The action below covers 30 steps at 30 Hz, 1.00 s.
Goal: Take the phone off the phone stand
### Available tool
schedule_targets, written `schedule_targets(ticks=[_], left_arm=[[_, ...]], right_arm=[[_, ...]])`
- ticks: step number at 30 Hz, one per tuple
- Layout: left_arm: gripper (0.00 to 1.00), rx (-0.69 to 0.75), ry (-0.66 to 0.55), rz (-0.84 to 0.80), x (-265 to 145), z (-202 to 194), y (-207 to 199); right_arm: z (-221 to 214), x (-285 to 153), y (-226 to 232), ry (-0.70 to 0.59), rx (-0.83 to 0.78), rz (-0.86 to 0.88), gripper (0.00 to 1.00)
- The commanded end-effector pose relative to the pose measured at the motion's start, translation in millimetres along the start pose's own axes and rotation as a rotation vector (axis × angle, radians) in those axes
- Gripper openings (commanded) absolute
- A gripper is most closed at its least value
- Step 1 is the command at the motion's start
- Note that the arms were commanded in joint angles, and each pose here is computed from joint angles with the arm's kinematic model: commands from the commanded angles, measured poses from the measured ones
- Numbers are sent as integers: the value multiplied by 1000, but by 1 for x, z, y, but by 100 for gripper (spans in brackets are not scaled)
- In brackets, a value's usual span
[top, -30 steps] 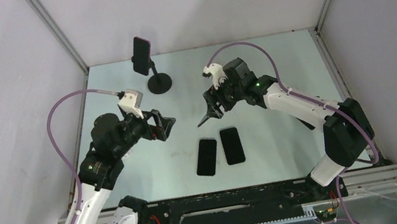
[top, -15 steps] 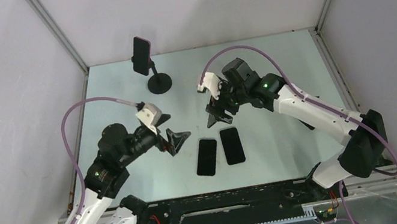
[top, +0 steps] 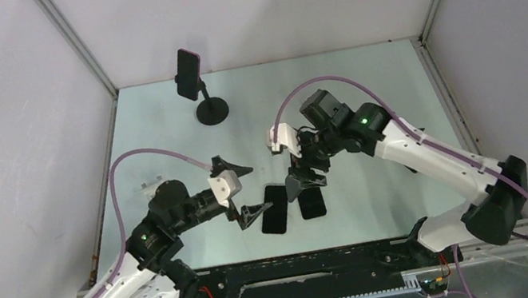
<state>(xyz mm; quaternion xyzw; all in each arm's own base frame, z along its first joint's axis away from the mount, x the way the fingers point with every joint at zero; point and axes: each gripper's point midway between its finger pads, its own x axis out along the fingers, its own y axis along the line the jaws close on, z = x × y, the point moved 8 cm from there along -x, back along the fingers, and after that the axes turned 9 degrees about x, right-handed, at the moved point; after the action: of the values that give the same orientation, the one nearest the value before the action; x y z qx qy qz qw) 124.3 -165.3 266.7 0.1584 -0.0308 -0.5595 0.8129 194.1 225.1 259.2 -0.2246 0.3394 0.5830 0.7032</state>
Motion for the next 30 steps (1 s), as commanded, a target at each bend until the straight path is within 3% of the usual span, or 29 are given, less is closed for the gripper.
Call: schedule_targets(ticks=[1,9,30], left_arm=[[100,74,-80,-12,7,9,-6],[100,99,-131,-67,31,14,-25],[100,48,-129,-127,61,19,-37]], right_arm=[[25,-41,28,-173,-132,67,1],[28,-69,58,-259,-204,123,1],[30,-68,70,-229,-252,95,0]])
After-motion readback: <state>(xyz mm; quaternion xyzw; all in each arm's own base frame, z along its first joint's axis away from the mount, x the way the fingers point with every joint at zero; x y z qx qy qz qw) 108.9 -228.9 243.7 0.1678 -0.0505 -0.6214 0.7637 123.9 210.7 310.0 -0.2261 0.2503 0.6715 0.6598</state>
